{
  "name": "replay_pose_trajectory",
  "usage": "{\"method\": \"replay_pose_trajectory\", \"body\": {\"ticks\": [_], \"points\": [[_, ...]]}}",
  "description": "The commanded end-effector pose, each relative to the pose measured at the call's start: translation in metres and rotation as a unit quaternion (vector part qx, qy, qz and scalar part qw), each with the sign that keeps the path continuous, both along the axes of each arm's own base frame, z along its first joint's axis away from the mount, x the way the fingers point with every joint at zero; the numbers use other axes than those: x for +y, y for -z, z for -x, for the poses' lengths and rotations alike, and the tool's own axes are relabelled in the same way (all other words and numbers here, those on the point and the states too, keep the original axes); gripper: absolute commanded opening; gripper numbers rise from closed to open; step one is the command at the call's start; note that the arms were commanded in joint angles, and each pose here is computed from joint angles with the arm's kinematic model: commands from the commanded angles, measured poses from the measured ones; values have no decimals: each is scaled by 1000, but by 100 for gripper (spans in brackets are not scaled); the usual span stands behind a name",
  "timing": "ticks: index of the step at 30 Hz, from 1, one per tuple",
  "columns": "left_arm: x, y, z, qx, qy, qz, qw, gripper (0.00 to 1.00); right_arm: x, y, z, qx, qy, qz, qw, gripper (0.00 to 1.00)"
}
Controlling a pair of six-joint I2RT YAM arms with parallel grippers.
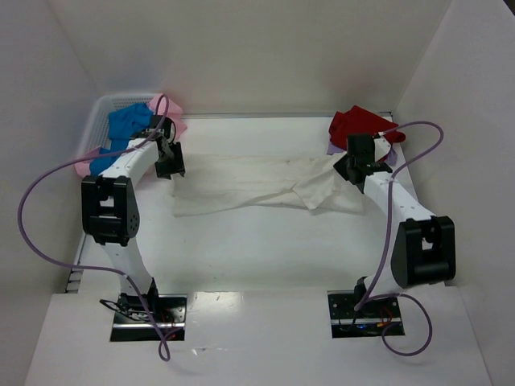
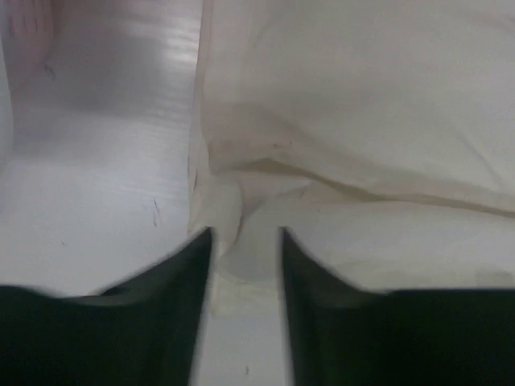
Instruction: Fold and stack the t-shirts
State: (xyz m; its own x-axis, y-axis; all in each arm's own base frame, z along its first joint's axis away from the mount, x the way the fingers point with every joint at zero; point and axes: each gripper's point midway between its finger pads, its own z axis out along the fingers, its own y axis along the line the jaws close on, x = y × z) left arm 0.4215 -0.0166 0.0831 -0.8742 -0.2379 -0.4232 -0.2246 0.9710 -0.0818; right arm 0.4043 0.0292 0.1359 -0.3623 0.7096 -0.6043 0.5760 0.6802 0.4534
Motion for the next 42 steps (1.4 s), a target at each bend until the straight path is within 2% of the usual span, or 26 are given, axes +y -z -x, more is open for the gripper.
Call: {"method": "replay_pose_trajectory", "body": {"ticks": [1, 3, 4, 6, 9, 13, 25, 28, 32, 39, 42], "points": [[3, -11, -16, -26, 15, -6, 1000, 65, 0, -14, -33, -47, -4, 3, 999, 3], [-3, -26, -10, -42, 23, 7, 999, 72, 0, -14, -33, -46, -7, 7, 999, 3], [-8, -28, -3, -39, 30, 12, 999, 80, 0, -14, -33, -46, -7, 7, 999, 3], [-14, -25, 21, -28, 32, 31, 999, 84, 1, -10, -31, -42, -10, 4, 999, 3], [-22, 3, 53, 14, 35, 46, 998, 84, 1, -7, -33, -41, -10, 4, 999, 3], [-26, 21, 65, 43, 33, 57, 997, 83, 3, -4, -28, -36, -18, 4, 999, 3], [-2, 34, 28, 23, 15, -9, 1000, 76, 2, -3, -20, -36, -15, 1, 999, 3], [-6, 43, 20, 23, 18, -1, 1000, 68, 2, -3, -20, -36, -15, 1, 999, 3], [-9, 50, 15, 22, 26, 5, 999, 51, 2, -3, -20, -36, -15, 1, 999, 4], [-10, 55, 16, 29, 32, 7, 999, 33, 2, -6, -22, -38, -15, 1, 999, 4], [-11, 49, 15, 24, 33, 10, 999, 16, 1, -9, -23, -41, -12, 3, 999, 4]]}}
